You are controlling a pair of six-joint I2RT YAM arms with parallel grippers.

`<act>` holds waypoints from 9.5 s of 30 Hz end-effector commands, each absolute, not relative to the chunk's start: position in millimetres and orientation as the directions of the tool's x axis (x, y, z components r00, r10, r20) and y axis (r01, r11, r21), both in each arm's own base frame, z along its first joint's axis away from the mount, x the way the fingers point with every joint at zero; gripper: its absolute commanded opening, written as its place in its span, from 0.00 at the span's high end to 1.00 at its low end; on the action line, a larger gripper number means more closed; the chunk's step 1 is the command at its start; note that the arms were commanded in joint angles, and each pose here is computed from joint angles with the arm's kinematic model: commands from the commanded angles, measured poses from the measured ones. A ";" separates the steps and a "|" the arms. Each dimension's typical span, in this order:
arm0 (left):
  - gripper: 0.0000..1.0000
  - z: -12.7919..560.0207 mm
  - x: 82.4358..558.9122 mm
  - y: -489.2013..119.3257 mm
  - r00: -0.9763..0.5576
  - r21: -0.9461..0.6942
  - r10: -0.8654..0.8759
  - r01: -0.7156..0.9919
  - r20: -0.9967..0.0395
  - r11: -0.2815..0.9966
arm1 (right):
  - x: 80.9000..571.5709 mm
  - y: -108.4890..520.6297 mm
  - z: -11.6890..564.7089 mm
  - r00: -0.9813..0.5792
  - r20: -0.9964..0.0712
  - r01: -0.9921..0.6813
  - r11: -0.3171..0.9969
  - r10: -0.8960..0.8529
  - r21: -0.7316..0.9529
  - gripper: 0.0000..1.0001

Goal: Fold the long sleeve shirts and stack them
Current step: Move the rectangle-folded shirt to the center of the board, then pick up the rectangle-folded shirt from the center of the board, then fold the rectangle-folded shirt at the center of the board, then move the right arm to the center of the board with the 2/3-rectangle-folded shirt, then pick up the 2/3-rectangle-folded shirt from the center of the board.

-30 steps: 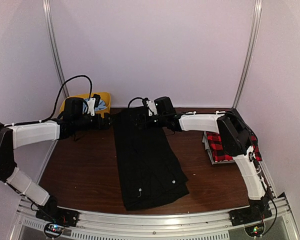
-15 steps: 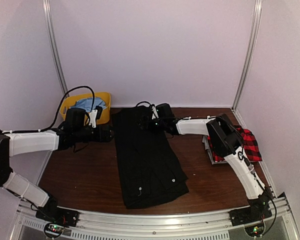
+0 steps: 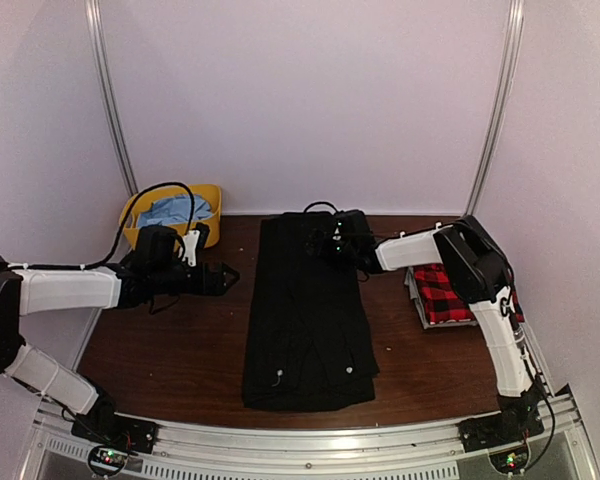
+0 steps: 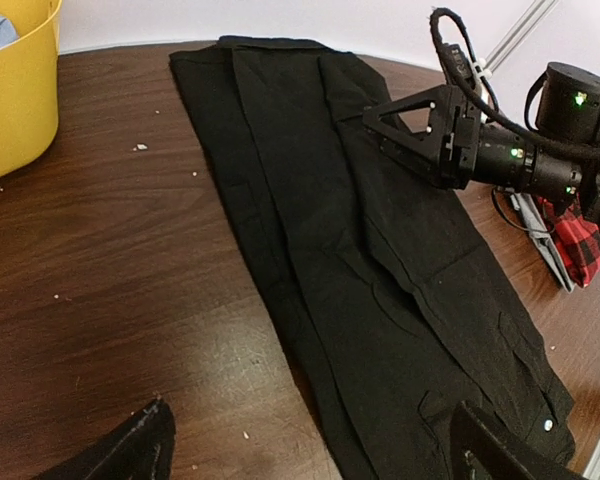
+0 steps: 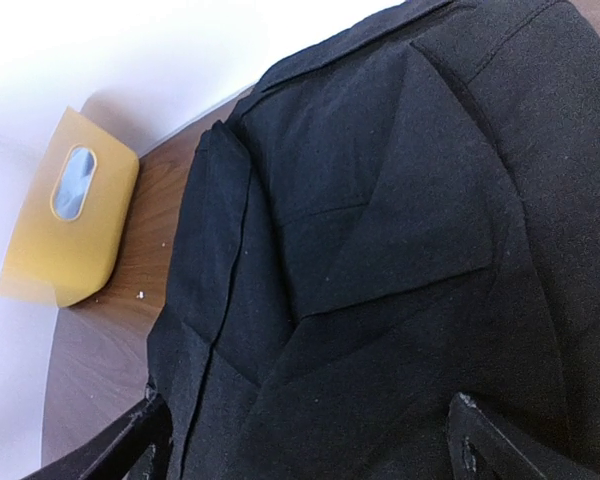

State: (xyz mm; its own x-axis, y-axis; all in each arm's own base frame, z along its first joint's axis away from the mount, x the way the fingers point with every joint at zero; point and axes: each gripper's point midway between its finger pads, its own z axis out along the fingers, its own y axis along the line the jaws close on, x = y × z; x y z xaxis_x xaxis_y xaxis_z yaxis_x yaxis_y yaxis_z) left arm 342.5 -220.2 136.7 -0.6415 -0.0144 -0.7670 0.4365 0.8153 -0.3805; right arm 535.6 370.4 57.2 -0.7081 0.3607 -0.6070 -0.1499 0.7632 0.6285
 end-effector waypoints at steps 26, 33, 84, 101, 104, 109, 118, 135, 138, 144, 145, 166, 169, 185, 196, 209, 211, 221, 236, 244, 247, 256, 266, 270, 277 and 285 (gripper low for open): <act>0.02 184.3 319.4 -167.1 -0.502 -0.425 -0.258 0.252 -0.826 0.870 | 411.3 210.9 189.9 -0.496 -0.863 -0.211 0.951 0.096 0.227 0.00; 0.03 197.5 291.2 -187.8 -0.492 -0.469 -0.235 0.431 -0.838 0.771 | 354.4 187.1 223.1 -0.452 -0.863 -0.269 0.888 0.225 0.372 0.00; 0.18 28.8 119.9 -321.8 -0.487 -0.124 0.641 0.842 -0.594 0.525 | 119.5 309.0 30.0 -0.543 -0.540 -0.773 0.634 -0.643 0.022 0.19; 0.84 13.0 99.4 -312.4 -0.543 -0.193 0.681 0.830 -0.492 0.523 | 102.9 305.6 22.3 -0.553 -0.507 -0.777 0.629 -0.662 0.026 0.87; 1.00 13.1 87.3 -313.0 -0.547 -0.214 0.694 0.832 -0.468 0.511 | 92.0 305.5 21.1 -0.549 -0.496 -0.787 0.615 -0.673 0.036 0.99; 1.00 16.4 62.8 -310.0 -0.571 -0.273 0.703 0.820 -0.423 0.502 | 66.7 304.2 23.9 -0.552 -0.479 -0.804 0.588 -0.682 0.089 1.00; 1.00 63.6 59.1 -315.9 -0.611 -0.389 0.631 0.791 -0.478 0.472 | 57.1 309.4 74.9 -0.539 -0.557 -0.819 0.547 -0.632 0.172 1.00; 1.00 103.5 262.1 -302.2 -0.758 -0.424 0.321 0.604 -0.568 0.675 | 257.0 287.2 114.0 -0.642 -0.559 -0.645 0.764 -0.525 0.023 1.00; 1.00 91.3 295.3 -300.7 -0.781 -0.421 0.305 0.569 -0.545 0.706 | 297.9 289.0 112.9 -0.652 -0.550 -0.629 0.778 -0.522 0.008 1.00; 1.00 64.9 338.9 -293.9 -0.820 -0.410 0.279 0.508 -0.500 0.757 | 357.5 294.8 86.8 -0.694 -0.506 -0.601 0.799 -0.512 0.015 1.00; 1.00 63.2 345.9 -291.9 -0.823 -0.410 0.270 0.499 -0.499 0.764 | 364.6 292.5 81.6 -0.704 -0.497 -0.592 0.806 -0.507 0.015 1.00; 0.81 45.8 424.5 -281.3 -0.839 -0.393 0.150 0.393 -0.523 0.831 | 437.4 269.1 60.1 -0.755 -0.511 -0.473 0.881 -0.412 -0.012 0.86; 0.70 53.3 435.7 -277.5 -0.825 -0.365 0.130 0.378 -0.550 0.851 | 451.6 257.1 71.0 -0.754 -0.539 -0.420 0.906 -0.376 -0.044 0.76; 0.45 144.6 400.2 -302.3 -0.664 -0.471 0.009 0.540 -0.748 0.697 | 398.3 301.3 117.0 -0.659 -0.683 -0.563 0.809 -0.315 0.171 0.51; 0.41 120.4 376.5 -331.7 -0.666 -0.525 0.028 0.612 -0.745 0.592 | 363.7 356.0 93.0 -0.693 -0.668 -0.637 0.664 -0.270 0.392 0.49; 0.41 59.5 420.7 -332.8 -0.735 -0.508 0.021 0.489 -0.678 0.709 | 390.8 321.0 46.3 -0.758 -0.616 -0.513 0.779 -0.213 0.362 0.49; 0.41 54.3 425.2 -324.3 -0.749 -0.513 -0.012 0.442 -0.662 0.736 | 389.6 313.2 39.4 -0.769 -0.605 -0.492 0.796 -0.207 0.353 0.49; 0.38 45.1 424.5 -310.5 -0.749 -0.467 -0.003 0.410 -0.663 0.783 | 364.3 297.8 10.4 -0.795 -0.570 -0.470 0.805 -0.208 0.362 0.50; 0.36 78.6 365.9 -283.1 -0.680 -0.414 0.007 0.455 -0.733 0.788 | 298.9 289.6 2.8 -0.782 -0.561 -0.495 0.818 -0.273 0.293 0.49; 0.33 104.7 302.9 -275.8 -0.595 -0.302 0.107 0.545 -0.797 0.782 | 267.1 292.2 42.3 -0.676 -0.638 -0.573 0.808 -0.369 0.140 0.37; 0.33 107.5 284.6 -264.4 -0.605 -0.326 0.094 0.545 -0.791 0.773 | 242.9 299.1 54.6 -0.631 -0.640 -0.622 0.779 -0.439 0.080 0.30; 0.32 118.1 265.3 -242.0 -0.606 -0.329 0.069 0.520 -0.793 0.789 | 192.7 317.1 56.1 -0.517 -0.612 -0.737 0.674 -0.598 -0.036 0.33; 0.32 113.4 267.7 -246.2 -0.621 -0.332 0.081 0.519 -0.779 0.788 | 191.0 317.4 28.1 -0.492 -0.495 -0.762 0.629 -0.716 -0.154 0.47; 0.32 112.4 266.8 -247.7 -0.619 -0.326 0.096 0.532 -0.779 0.782 | 187.0 314.0 20.1 -0.483 -0.456 -0.764 0.614 -0.747 -0.197 0.59; 0.34 114.0 255.8 -258.1 -0.580 -0.302 0.165 0.621 -0.798 0.723 | 175.7 303.6 22.7 -0.494 -0.442 -0.753 0.623 -0.749 -0.213 0.97; 0.34 132.3 208.6 -292.7 -0.371 -0.188 0.246 0.817 -0.896 0.546 | 131.1 299.6 42.0 -0.538 -0.464 -0.794 0.608 -0.704 -0.002 1.00</act>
State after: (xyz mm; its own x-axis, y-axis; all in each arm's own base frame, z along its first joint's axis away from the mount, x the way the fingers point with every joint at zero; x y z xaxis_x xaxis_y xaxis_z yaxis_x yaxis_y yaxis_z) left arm 226.7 -272.7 111.5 -0.5296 0.2202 -0.8192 0.7015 0.6567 -0.2770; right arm 160.6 306.1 34.6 -0.4983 -0.7214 -0.4809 -0.7759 0.6186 -0.1241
